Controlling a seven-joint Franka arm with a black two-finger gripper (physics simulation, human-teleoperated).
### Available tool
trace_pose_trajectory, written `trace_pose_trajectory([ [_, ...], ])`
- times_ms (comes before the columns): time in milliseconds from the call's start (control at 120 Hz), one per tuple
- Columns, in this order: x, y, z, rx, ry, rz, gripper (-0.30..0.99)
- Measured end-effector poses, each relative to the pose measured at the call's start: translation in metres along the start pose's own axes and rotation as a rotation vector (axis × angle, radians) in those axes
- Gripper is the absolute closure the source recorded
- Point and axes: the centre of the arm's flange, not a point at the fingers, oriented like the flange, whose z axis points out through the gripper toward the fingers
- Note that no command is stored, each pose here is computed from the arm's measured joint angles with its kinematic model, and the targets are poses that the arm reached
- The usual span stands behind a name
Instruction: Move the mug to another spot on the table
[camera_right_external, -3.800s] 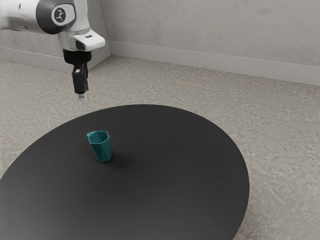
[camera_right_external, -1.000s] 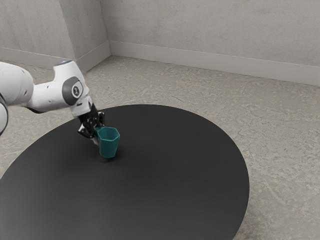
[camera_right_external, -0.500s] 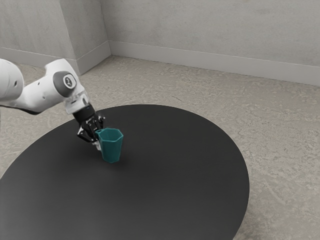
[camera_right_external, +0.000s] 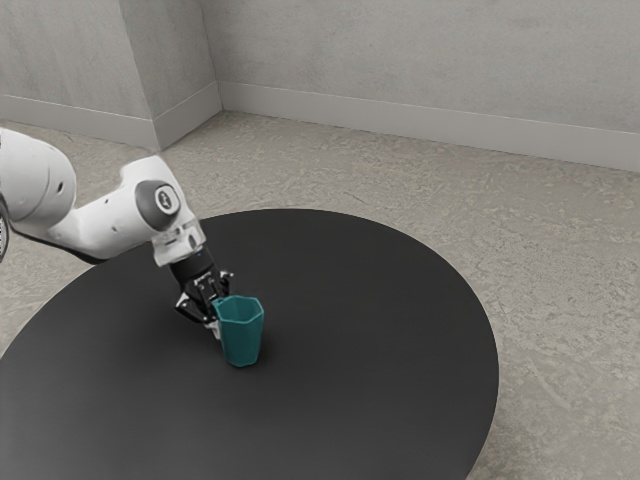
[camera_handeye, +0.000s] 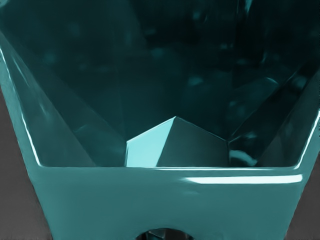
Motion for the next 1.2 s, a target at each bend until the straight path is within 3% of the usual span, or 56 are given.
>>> trace_pose_trajectory([
  [183,-0.005,-0.002,0.014,-0.016,0.002,0.004,0.62],
  [342,-0.006,-0.001,0.016,-0.022,0.000,0.008,0.32],
  [492,-0.007,-0.001,0.016,-0.023,0.000,0.009,0.16],
  [617,-0.001,0.000,0.002,-0.003,-0.009,0.020,0.09],
  [950,0.039,0.038,-0.099,0.116,-0.060,0.061,0.02],
  [1083,0.107,0.042,-0.117,0.080,-0.156,0.147,0.01],
  [1200,0.152,0.044,-0.129,0.041,-0.279,0.154,0.01],
])
